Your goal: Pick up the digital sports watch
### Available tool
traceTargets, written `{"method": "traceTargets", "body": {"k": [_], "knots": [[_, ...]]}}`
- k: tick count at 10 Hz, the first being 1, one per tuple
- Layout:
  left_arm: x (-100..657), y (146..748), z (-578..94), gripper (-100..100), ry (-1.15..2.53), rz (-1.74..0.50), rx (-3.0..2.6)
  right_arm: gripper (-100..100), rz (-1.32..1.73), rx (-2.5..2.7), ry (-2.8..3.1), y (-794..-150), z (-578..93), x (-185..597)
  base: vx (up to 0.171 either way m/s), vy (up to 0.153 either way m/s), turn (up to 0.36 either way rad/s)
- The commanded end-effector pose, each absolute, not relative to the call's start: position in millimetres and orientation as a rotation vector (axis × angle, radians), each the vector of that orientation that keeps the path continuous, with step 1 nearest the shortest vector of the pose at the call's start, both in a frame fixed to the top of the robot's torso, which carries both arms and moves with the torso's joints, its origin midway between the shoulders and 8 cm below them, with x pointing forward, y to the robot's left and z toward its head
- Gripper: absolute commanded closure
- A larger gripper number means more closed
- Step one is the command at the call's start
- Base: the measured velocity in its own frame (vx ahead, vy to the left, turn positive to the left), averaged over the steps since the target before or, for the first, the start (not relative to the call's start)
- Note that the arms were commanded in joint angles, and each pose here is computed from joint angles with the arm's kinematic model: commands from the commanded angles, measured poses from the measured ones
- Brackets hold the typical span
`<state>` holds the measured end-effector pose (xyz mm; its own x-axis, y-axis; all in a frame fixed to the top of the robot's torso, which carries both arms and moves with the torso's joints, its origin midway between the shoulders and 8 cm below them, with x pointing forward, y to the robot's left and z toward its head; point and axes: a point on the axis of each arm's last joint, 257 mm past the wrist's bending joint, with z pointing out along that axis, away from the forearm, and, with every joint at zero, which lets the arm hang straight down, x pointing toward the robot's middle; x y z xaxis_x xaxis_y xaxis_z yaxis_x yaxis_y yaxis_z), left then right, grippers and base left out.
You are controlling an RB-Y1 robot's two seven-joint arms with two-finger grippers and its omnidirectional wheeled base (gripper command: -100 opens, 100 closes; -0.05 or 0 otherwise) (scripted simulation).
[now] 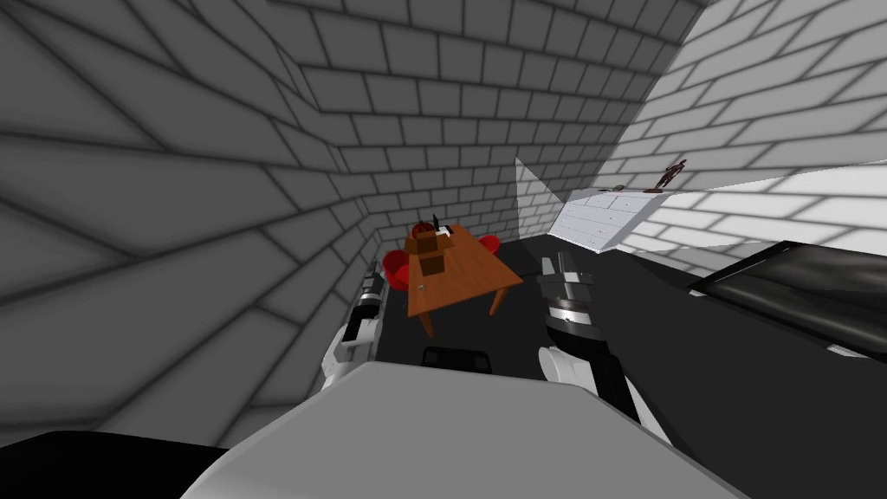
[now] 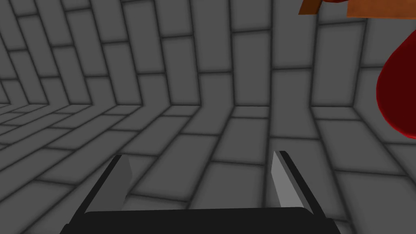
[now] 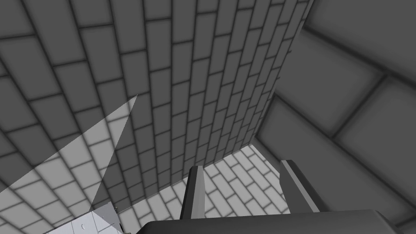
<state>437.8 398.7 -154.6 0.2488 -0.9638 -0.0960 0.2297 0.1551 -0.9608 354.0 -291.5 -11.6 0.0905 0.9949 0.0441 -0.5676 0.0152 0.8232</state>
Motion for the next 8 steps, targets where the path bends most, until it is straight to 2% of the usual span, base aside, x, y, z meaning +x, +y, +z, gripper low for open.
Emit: {"method": "traceTargets", "body": {"k": [1,8], "knots": [[440,405,-163,-100,0.93,-1.037,-1.068,0,1.375,0.812,0.681,-292,-12,354,0.006,-0.053,-0.025],[464,455,-251,-100,1.021,-0.902,-1.325,0,1.375,0.812,0.681,-292,-12,354,0.022,-0.075,-0.047]]}}
